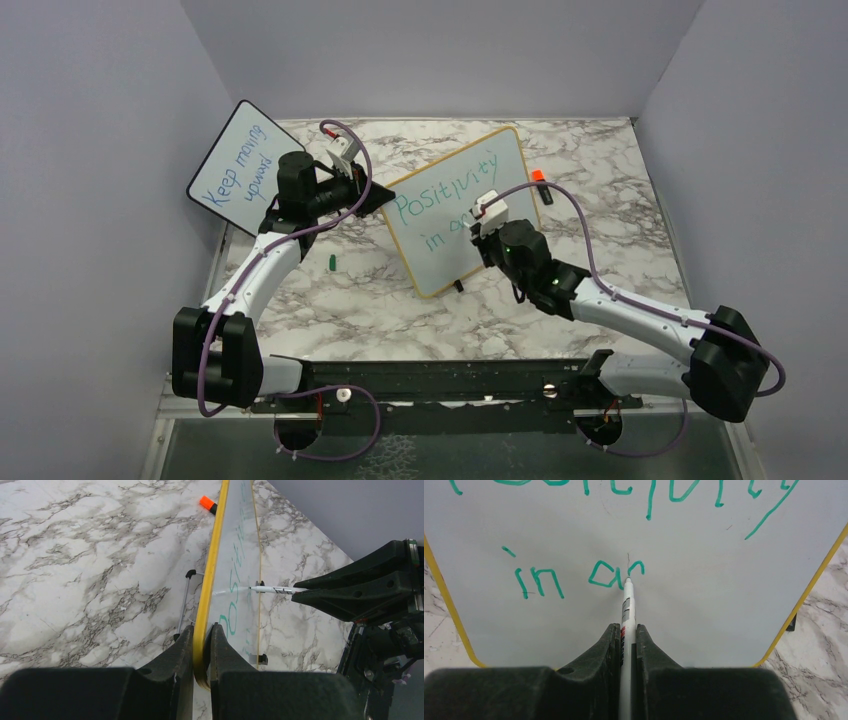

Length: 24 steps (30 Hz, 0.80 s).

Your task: Write a sentence on the whiteboard

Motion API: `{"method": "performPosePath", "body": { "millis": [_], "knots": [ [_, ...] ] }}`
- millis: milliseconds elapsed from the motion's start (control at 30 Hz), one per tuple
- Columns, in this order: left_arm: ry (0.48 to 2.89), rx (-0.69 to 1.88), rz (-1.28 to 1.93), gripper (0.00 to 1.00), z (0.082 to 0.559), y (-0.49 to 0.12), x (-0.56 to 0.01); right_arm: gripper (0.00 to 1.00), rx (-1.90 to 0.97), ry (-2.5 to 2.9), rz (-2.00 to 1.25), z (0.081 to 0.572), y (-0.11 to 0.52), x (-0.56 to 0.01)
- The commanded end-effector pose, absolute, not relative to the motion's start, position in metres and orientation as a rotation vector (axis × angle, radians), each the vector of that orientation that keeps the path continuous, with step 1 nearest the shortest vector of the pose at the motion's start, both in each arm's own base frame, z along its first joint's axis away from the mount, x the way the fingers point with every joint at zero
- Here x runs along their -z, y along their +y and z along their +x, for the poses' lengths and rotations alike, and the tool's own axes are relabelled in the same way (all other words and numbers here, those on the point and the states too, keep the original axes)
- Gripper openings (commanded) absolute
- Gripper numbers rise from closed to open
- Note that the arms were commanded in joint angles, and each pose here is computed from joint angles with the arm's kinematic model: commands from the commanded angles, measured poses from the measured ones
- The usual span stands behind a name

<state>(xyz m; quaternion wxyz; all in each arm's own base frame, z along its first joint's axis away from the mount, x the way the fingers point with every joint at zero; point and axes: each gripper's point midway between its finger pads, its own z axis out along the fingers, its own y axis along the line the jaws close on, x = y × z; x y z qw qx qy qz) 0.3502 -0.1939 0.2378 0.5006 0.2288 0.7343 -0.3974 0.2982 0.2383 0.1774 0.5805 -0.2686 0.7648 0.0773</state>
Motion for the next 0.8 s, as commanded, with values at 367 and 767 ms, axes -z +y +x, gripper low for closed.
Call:
{"method": "performPosePath", "body": {
  "millis": [367, 767],
  "knots": [
    [1.937, 0.894, 0.543, 0.00, 0.348, -0.187, -0.189, 0.00, -0.056, 1.820, -0.586, 0.304, 0.216, -0.167],
    [1.935, 0.894, 0.544, 0.00, 0.348, -0.187, -0.189, 0.00, -0.112, 1.761, -0.570, 0.305, 0.220, -0.190]
  ]
}}
